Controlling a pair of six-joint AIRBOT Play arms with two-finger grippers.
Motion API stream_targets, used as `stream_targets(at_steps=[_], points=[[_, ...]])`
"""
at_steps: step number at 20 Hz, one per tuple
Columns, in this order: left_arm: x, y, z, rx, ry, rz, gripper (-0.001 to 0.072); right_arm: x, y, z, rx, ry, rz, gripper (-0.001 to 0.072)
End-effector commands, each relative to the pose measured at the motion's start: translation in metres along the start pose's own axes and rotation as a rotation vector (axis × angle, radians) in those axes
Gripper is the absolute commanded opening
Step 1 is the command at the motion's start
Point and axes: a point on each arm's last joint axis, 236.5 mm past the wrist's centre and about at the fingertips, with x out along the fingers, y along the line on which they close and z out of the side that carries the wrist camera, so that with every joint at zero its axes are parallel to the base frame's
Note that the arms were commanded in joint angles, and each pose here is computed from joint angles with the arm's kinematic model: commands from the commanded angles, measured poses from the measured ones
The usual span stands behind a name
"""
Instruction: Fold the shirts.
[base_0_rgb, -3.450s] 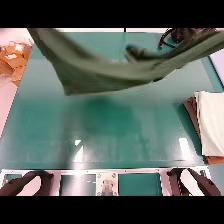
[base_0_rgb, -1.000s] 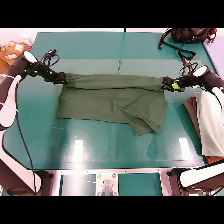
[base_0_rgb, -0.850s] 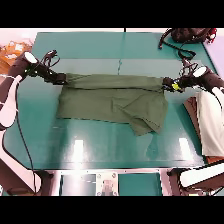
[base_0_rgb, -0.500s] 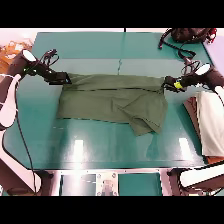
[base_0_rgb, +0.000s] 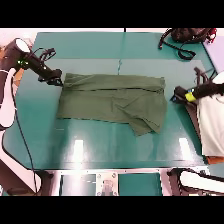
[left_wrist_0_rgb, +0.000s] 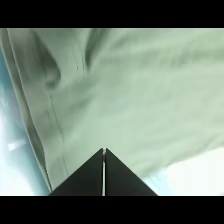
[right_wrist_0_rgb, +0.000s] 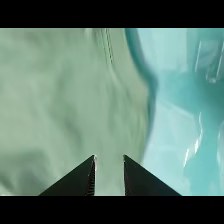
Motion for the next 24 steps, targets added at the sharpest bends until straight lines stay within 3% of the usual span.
stream_targets(at_steps=[1,4,5,6,7,8,9,10,14,22,24], points=[[-0.006,-0.002,-0.038,-0.055,0.091,0.02,0.0022,0.007,-0.017,-0.069,0.091,0.045,-0.017,0.0211],[-0.007,0.011,-0.086,-0.071,0.103,0.118,0.0022,0.012,-0.027,-0.11,0.116,0.046,-0.021,0.0217],[-0.006,0.018,-0.104,-0.064,0.103,0.157,0.0023,0.014,-0.029,-0.115,0.133,0.027,-0.022,0.0273],[-0.002,0.023,-0.119,-0.044,0.098,0.186,0.0024,0.017,-0.031,-0.116,0.146,0.008,-0.02,0.0381],[0.002,0.033,-0.128,-0.048,0.084,0.228,0.0027,0.021,-0.03,-0.116,0.152,-0.003,-0.012,0.0385],[0.007,0.044,-0.134,-0.045,0.074,0.27,0.0156,0.024,-0.03,-0.114,0.155,-0.009,-0.005,0.0383],[0.013,0.05,-0.135,-0.047,0.062,0.287,0.0448,0.027,-0.028,-0.111,0.164,-0.012,0.004,0.0367],[0.018,0.055,-0.13,-0.053,0.035,0.295,0.0461,0.031,-0.029,-0.108,0.177,-0.012,0.01,0.0354],[0.037,0.064,-0.111,-0.068,-0.023,0.248,0.0461,0.054,-0.017,-0.111,0.193,0.061,0.088,0.0354],[0.085,0.031,-0.142,-0.144,0.153,-0.236,0.046,0.065,-0.021,-0.116,0.177,0.097,0.084,0.0354],[0.086,0.014,-0.132,-0.131,0.124,-0.33,0.0241,0.065,-0.021,-0.116,0.169,0.096,0.085,0.0354]])
